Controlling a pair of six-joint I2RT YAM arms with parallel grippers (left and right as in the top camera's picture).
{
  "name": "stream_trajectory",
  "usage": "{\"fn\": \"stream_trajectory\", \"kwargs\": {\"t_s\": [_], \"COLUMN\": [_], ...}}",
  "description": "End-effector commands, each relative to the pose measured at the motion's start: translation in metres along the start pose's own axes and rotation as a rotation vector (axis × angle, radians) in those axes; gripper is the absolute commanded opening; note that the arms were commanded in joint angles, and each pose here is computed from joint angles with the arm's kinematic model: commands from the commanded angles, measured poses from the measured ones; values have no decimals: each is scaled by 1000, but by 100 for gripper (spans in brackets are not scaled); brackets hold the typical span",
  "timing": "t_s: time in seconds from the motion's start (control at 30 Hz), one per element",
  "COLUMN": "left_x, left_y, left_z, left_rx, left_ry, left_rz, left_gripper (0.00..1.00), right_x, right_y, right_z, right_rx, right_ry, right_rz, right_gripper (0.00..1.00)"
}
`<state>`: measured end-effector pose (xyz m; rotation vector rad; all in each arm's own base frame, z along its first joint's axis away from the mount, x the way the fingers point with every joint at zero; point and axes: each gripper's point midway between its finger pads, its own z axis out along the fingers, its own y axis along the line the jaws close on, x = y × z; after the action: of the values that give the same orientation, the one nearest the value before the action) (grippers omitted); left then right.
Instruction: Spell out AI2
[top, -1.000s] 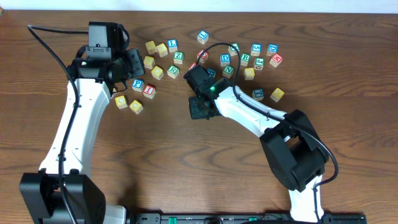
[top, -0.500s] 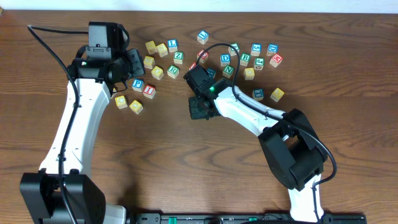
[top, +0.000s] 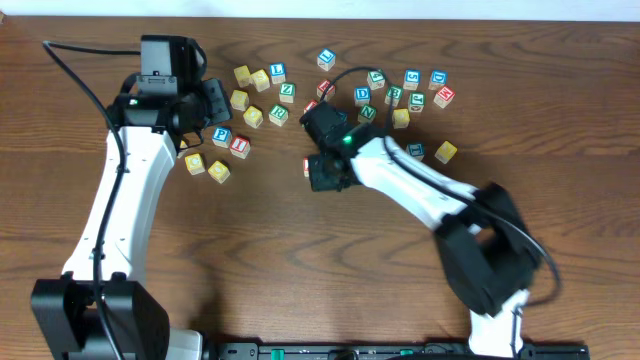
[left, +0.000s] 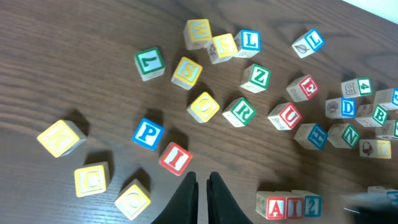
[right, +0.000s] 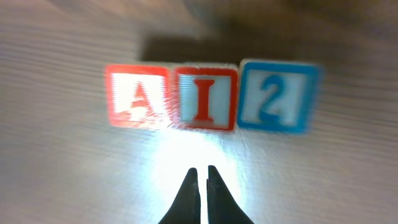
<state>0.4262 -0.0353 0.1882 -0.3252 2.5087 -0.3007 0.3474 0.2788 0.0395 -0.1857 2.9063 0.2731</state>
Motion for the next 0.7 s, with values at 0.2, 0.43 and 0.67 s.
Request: {"fn": "stream_trajectory", "kwargs": {"t_s": [0.2, 0.43, 0.67], "left_x": [-41, -34, -16], "left_y": [14, 20, 26], "left_z": [-75, -81, -73], "left_rx": [-2, -15, -36], "left_ry": [-202, -184, -114], "left_rz": [-30, -42, -52], "left_gripper": [27, 78, 98], "right_x": [-50, -41, -20], "right_y": [-54, -136, -181], "right_z": [-169, -230, -275], "right_rx": [-34, 51, 96], "right_ry": [-332, -406, -470], "right_rz": [120, 246, 351], "right_gripper": [1, 17, 63]}}
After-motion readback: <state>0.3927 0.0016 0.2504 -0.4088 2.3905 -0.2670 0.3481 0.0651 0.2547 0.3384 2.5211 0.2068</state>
